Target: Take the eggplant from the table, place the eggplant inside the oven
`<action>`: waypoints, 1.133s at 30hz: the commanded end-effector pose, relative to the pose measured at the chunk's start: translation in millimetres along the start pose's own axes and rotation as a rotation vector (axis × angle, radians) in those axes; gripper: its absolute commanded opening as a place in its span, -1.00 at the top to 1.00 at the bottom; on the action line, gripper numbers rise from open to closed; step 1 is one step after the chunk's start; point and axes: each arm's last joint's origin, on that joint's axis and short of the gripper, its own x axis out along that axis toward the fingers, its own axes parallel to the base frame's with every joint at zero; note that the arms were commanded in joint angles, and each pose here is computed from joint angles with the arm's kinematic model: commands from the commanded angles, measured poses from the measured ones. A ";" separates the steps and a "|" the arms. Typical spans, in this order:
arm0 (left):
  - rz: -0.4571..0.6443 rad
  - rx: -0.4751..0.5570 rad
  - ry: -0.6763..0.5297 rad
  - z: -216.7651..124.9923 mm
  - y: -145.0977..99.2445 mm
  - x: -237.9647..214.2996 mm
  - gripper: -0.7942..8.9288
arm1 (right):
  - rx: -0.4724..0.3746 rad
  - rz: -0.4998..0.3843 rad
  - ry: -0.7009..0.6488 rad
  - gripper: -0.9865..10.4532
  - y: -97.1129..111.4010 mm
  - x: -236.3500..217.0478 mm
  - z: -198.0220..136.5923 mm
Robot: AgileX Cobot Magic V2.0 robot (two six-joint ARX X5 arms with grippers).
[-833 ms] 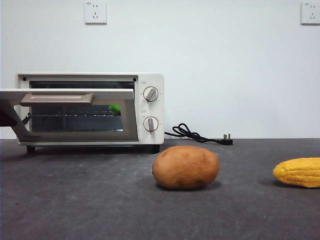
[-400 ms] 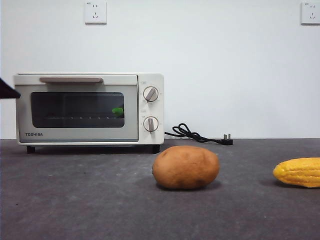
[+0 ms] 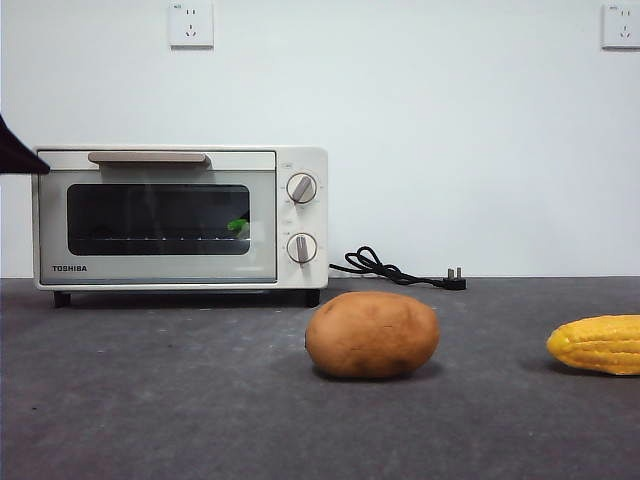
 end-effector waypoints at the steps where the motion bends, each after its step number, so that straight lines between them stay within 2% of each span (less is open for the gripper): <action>1: -0.011 0.035 -0.020 9.4 -26.7 -7.9 0.85 | 0.010 -0.001 0.000 0.85 -0.3 1.3 0.9; 4: 0.031 0.086 -0.041 17.9 -55.0 -17.4 0.85 | 0.010 0.000 0.001 0.85 -0.3 1.2 0.9; 11: 0.162 0.181 -0.072 22.5 -139.2 -49.9 0.85 | 0.010 0.000 0.004 0.85 -0.3 1.2 0.6; 18: 0.241 0.287 -0.097 0.1 -237.9 -87.7 0.85 | 0.007 0.000 0.001 0.85 -0.3 1.2 0.9; 24: 0.246 0.371 -0.110 -35.2 -305.6 -119.8 0.85 | 0.007 0.000 0.001 0.85 -0.3 1.2 0.9; 30: 0.365 0.403 -0.127 -75.8 -345.3 -156.2 0.85 | 0.008 0.000 0.002 0.85 -0.3 1.2 0.7; 34: 0.416 0.394 -0.124 -101.2 -359.3 -177.2 0.85 | 0.008 0.000 0.002 0.85 -0.3 1.2 0.7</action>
